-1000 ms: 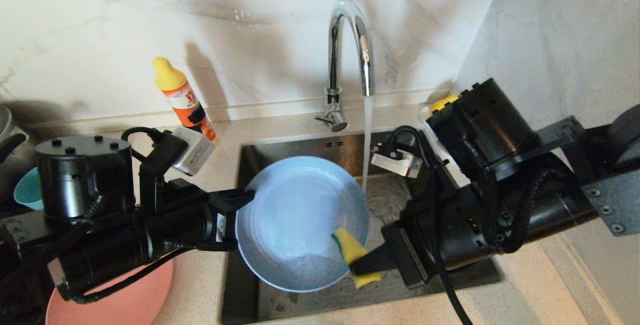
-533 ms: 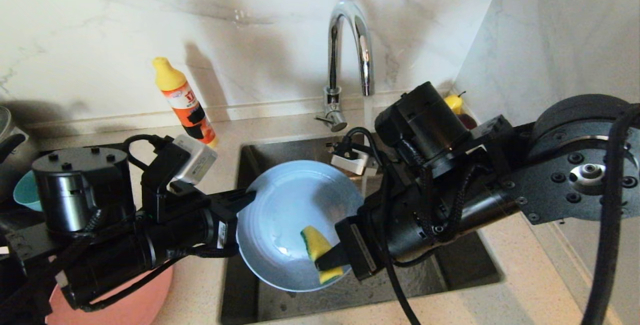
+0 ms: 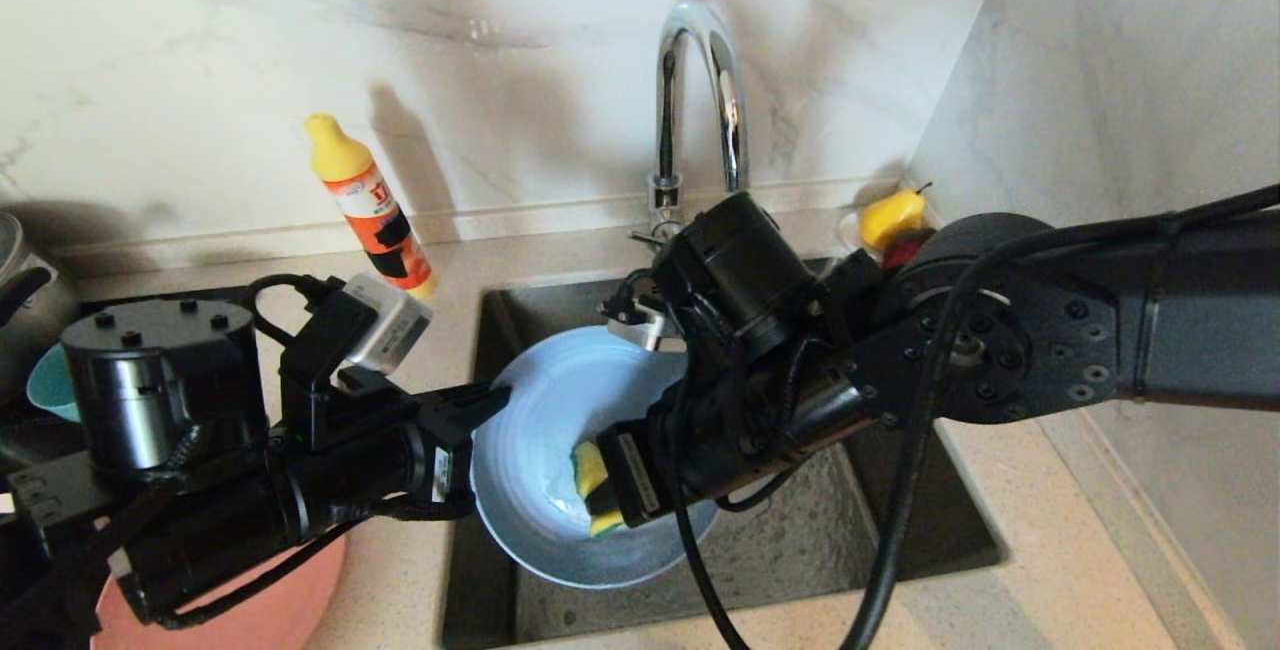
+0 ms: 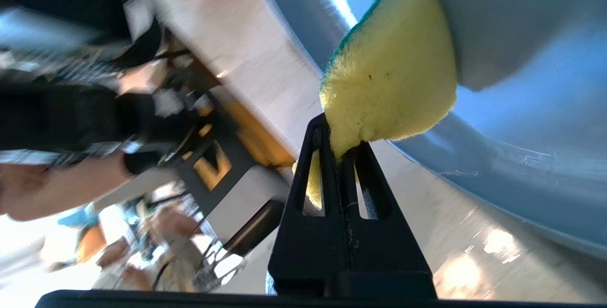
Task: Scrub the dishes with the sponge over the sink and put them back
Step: Wipe the plate
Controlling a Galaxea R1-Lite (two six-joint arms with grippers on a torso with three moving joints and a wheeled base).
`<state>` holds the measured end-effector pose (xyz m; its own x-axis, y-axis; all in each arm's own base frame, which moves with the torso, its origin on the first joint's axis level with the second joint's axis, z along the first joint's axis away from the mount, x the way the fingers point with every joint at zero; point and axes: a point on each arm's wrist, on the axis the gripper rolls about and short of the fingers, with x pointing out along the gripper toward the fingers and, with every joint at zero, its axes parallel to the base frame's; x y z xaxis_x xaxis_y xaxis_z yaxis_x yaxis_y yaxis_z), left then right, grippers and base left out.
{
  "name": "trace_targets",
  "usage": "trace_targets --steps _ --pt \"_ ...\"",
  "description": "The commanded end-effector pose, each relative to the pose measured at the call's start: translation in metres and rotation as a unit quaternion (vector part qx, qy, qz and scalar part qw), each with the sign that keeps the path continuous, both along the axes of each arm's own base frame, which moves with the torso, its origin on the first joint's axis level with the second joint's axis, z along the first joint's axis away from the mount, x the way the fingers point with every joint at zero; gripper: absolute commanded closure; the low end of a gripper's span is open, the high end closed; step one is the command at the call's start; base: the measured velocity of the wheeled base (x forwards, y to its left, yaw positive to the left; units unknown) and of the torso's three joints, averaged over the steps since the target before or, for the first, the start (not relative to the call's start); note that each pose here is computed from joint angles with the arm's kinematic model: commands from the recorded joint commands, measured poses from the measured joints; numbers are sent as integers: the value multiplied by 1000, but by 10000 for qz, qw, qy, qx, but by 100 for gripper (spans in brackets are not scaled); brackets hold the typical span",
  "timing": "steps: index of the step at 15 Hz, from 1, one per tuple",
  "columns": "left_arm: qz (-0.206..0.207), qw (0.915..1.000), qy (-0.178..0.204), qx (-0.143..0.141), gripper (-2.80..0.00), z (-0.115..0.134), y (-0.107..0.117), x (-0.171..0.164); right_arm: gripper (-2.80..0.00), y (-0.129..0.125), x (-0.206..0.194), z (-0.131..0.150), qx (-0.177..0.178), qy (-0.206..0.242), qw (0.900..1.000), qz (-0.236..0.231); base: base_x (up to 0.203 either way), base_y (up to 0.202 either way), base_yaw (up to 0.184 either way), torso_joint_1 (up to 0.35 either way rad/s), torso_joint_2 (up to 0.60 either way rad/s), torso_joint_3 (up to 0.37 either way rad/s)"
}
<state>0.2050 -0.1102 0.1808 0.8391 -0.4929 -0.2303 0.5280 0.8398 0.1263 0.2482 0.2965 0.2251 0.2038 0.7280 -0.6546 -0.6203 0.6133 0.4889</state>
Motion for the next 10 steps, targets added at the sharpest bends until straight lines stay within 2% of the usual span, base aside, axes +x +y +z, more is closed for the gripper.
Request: trace_targets --steps 1,7,10 --pt "-3 10000 -43 -25 0 2 1 -1 0 8 8 -10 -112 6 9999 -91 0 0 0 0 0 0" --pt "-2 10000 -2 -50 0 0 1 -2 0 16 6 0 -42 -50 10000 -7 0 0 0 0 0 0" --pt "-4 9999 -117 -126 0 7 3 -6 0 15 6 9 48 -146 9999 -30 0 0 0 0 0 0"
